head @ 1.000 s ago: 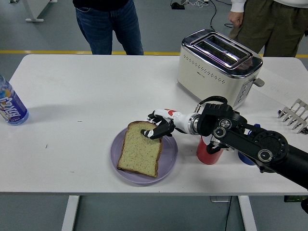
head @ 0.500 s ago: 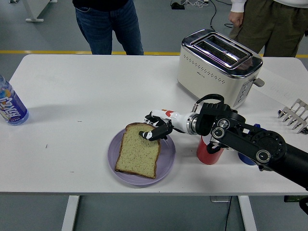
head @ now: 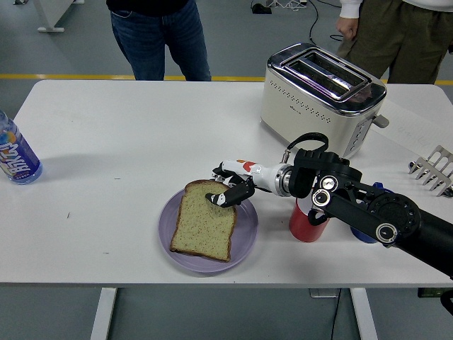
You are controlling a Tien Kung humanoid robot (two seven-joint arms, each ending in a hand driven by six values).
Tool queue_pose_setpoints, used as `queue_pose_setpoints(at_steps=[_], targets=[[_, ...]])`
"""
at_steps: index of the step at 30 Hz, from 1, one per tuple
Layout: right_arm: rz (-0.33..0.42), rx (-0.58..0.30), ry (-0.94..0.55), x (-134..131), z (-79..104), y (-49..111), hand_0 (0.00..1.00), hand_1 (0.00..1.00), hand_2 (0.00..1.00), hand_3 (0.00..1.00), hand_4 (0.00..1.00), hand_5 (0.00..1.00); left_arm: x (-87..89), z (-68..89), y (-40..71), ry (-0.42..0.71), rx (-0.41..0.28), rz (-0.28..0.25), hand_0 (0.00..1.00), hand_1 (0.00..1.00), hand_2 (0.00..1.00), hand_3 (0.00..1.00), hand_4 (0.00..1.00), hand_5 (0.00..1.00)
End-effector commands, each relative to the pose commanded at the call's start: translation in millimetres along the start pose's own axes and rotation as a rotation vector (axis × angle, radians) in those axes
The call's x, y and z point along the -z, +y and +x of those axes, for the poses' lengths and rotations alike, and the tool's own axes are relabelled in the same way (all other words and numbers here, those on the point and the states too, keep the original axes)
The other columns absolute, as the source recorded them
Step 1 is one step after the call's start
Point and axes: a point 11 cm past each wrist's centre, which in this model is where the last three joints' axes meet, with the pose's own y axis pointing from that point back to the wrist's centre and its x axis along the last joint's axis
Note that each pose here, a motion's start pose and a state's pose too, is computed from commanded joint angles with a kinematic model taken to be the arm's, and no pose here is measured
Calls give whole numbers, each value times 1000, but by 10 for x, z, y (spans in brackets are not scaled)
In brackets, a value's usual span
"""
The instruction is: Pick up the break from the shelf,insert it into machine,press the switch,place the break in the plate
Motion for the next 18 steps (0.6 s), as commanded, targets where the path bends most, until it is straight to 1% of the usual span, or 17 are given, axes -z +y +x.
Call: queue_pose_setpoints(at_steps=[1,2,7,8,13,14,18], targets=[[4,-1,8,2,4,0,345,433,557,563,583,135,-2,1,0,0,0,0,633,491,469,540,334,805],[6,-2,12,3,6,0,462,509,590,588,601,143,-3,1,0,0,0,-1,633,490,469,540,333,806],[13,-8,28,3,18,3,462,509,590,588,601,143,-6,3,1,1,-1,-1,633,490,469,540,333,806],[15,-10,32,4,21,3,559,588,630,636,625,156,-6,3,1,1,-1,-2,633,491,469,540,333,806],[29,-32,52,22,49,4,559,588,630,636,625,156,-2,2,0,1,-1,-1,633,491,469,540,333,806],[30,-34,54,23,52,4,672,671,675,698,644,162,-2,2,0,1,-1,-1,633,490,469,540,333,805],[28,-40,70,14,54,4,672,671,675,698,644,162,8,1,-2,0,-1,1,633,490,469,540,333,805]])
